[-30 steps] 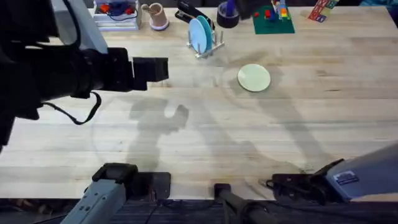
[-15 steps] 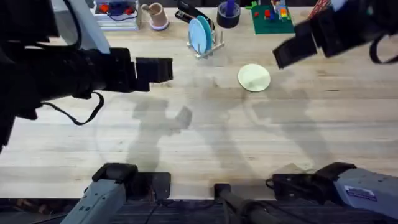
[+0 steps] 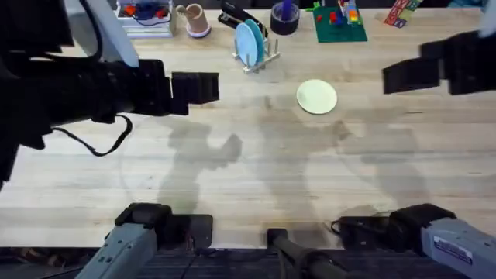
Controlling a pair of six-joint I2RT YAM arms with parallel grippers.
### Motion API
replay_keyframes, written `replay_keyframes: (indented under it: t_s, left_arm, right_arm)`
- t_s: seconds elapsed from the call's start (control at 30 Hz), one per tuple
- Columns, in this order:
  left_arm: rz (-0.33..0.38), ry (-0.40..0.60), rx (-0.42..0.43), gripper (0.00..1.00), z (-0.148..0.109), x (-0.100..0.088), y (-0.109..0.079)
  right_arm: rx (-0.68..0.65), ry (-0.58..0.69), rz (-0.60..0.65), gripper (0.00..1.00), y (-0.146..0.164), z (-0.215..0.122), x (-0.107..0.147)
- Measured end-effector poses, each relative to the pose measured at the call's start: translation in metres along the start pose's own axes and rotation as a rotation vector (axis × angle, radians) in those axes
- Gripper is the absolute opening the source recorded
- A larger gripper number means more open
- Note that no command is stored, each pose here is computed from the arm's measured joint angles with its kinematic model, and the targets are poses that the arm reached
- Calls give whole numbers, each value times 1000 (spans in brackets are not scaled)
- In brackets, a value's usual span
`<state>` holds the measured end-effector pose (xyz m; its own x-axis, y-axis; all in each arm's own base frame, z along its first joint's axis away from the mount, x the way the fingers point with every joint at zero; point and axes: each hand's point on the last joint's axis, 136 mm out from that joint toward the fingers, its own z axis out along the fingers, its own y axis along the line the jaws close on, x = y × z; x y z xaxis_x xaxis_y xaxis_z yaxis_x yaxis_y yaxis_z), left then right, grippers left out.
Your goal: Pick up the plates from the table one by one and place each into a slot on the dish rack.
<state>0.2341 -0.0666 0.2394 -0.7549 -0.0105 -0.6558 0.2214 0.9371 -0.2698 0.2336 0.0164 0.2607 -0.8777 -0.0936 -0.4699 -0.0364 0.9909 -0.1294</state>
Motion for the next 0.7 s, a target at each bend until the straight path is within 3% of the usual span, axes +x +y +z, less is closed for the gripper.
replay_keyframes:
  t_s: [0.27,0.33,0.37,0.43,0.57,0.7]
  left_arm:
    - [15,0,21,997,0,0,-4]
    - [19,-2,25,941,0,-1,-4]
    - [21,-6,26,893,0,-1,-5]
    - [25,-8,27,704,0,-2,-5]
    - [39,-25,53,97,2,-8,-10]
    - [68,-41,97,39,7,-15,-22]
  right_arm:
    - [-21,20,152,993,-20,3,8]
    - [-26,31,160,995,-21,6,8]
    - [-29,37,161,996,-20,7,8]
    - [-35,46,161,995,-19,9,7]
    - [-41,50,161,995,-18,10,7]
    - [-41,51,161,995,-18,10,7]
